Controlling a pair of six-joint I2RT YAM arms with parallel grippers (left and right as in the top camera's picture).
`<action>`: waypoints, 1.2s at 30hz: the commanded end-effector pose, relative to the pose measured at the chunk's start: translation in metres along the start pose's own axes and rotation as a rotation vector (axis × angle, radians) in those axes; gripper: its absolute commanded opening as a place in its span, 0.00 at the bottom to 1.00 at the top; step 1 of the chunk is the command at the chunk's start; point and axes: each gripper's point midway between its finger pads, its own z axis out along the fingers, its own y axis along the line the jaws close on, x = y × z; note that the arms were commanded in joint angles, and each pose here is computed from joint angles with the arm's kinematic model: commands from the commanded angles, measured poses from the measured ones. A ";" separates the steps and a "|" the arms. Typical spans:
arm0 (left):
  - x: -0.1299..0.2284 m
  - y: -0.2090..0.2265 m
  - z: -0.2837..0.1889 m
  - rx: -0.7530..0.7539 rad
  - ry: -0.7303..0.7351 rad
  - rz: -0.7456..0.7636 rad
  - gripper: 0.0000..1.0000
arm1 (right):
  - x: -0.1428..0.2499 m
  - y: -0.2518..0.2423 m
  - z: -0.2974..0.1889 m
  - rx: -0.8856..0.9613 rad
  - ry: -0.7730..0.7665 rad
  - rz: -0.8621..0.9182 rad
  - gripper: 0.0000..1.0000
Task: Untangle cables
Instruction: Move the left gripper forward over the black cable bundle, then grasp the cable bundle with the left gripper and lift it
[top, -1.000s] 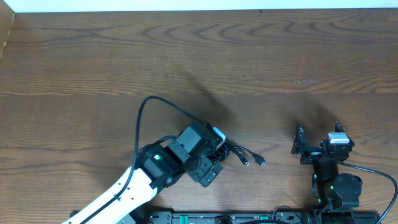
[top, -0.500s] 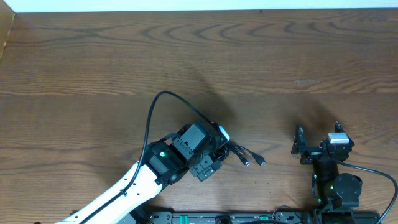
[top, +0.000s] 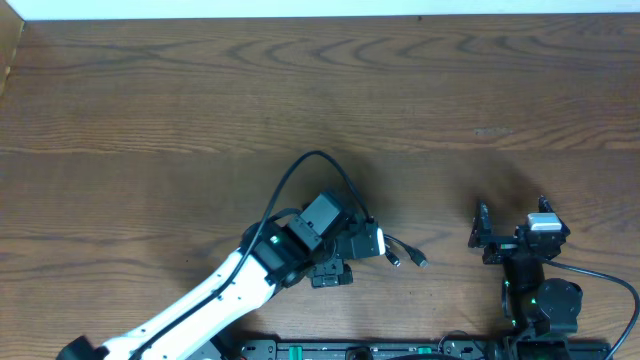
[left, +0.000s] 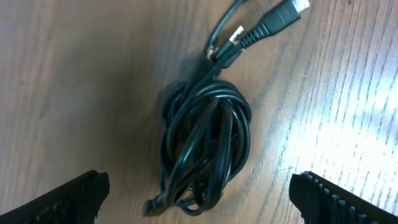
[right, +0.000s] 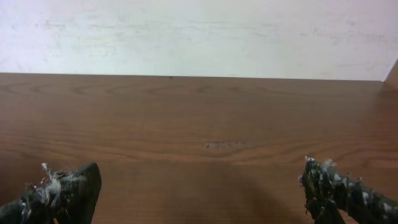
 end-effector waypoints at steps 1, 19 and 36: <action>-0.006 -0.002 0.007 0.035 -0.006 0.039 0.98 | 0.001 -0.002 0.000 0.008 0.002 0.010 0.99; 0.003 -0.012 0.036 0.113 0.053 0.030 0.89 | 0.001 -0.002 0.000 0.007 0.002 0.010 0.99; -0.024 0.006 0.007 0.012 -0.078 -0.042 0.08 | 0.001 -0.002 0.000 0.007 0.002 0.010 0.99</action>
